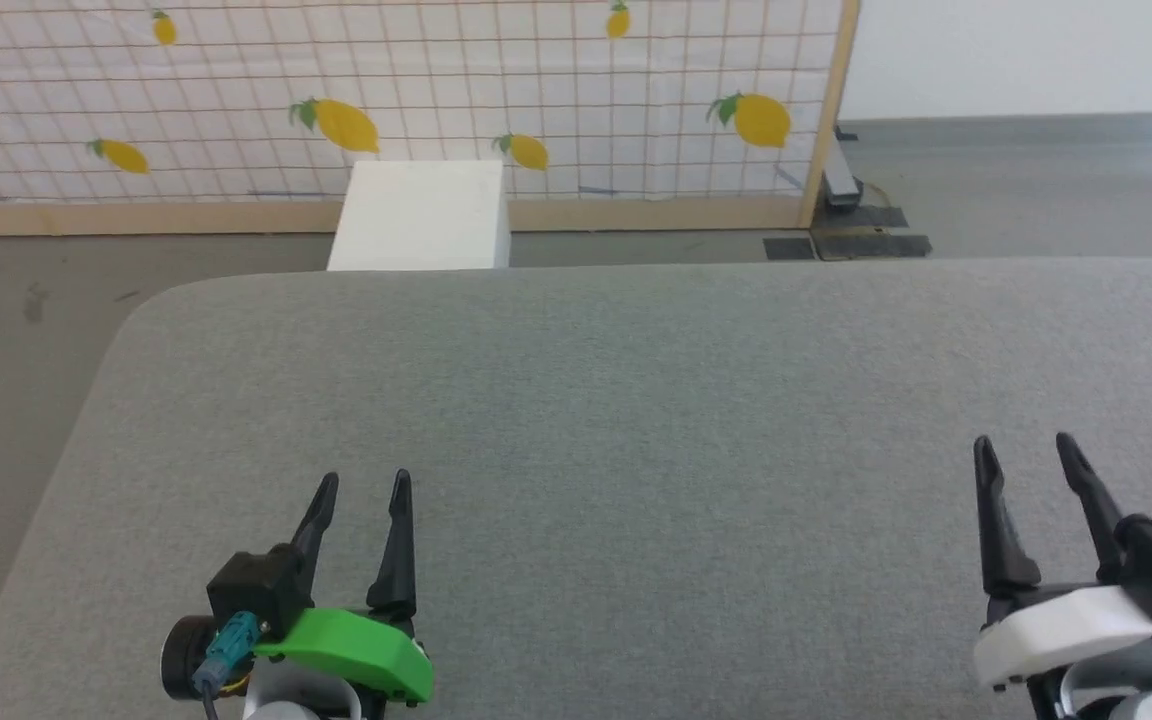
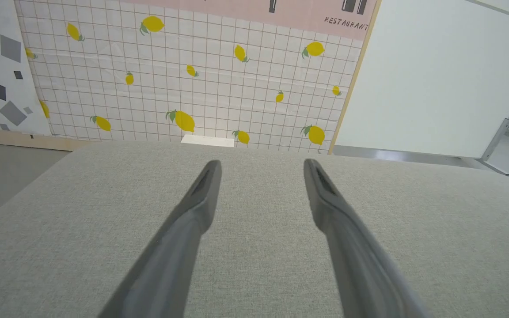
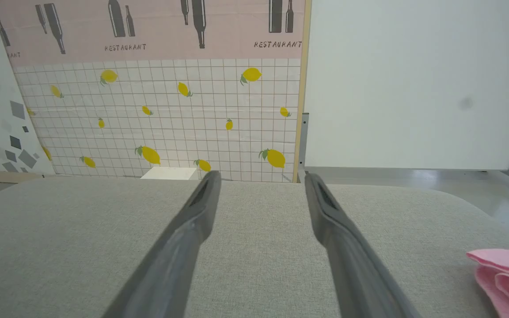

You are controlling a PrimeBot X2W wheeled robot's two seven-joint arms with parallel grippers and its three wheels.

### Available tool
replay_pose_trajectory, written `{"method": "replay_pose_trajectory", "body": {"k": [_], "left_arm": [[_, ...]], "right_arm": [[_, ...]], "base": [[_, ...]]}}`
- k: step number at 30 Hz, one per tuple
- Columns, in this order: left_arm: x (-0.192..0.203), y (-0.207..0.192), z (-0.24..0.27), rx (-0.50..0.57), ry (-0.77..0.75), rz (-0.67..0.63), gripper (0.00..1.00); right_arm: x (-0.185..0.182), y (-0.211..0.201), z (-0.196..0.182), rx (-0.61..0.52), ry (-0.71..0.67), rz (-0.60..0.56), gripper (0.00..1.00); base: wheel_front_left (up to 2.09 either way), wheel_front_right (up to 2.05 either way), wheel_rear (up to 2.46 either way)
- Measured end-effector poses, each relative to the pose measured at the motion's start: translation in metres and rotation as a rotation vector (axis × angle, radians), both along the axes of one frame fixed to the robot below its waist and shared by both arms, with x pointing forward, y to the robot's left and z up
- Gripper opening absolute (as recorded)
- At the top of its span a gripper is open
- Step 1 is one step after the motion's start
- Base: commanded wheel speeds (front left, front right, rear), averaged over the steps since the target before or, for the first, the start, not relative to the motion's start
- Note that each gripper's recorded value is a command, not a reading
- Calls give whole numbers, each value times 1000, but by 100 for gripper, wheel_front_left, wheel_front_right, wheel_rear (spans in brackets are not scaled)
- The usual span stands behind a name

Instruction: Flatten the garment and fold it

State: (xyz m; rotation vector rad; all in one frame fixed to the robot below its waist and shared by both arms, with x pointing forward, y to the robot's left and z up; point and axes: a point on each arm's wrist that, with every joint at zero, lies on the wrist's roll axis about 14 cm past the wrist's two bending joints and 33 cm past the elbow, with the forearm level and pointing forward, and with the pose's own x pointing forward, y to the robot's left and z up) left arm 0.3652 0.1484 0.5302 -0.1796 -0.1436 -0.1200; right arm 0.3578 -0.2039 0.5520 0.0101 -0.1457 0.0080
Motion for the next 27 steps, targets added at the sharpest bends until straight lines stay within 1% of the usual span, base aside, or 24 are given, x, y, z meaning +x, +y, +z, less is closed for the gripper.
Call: {"method": "replay_pose_trajectory", "body": {"k": [3,5,11,18,27], "left_arm": [[-5,6,0,-4,-2,18,100],[-8,9,-1,-4,3,26,100],[-13,9,-6,-4,15,32,100],[-14,8,-8,-12,22,35,100],[-14,5,-9,-16,26,29,100]], "right_arm": [[-3,6,-6,-2,11,14,100],[-3,10,-9,16,13,27,100],[-4,20,-23,38,45,57,100],[-3,27,-26,56,54,78,100],[-3,27,-27,64,56,78,100]], "base": [[0,0,0],[0,0,0],[0,0,0],[0,0,0],[0,0,0]]}}
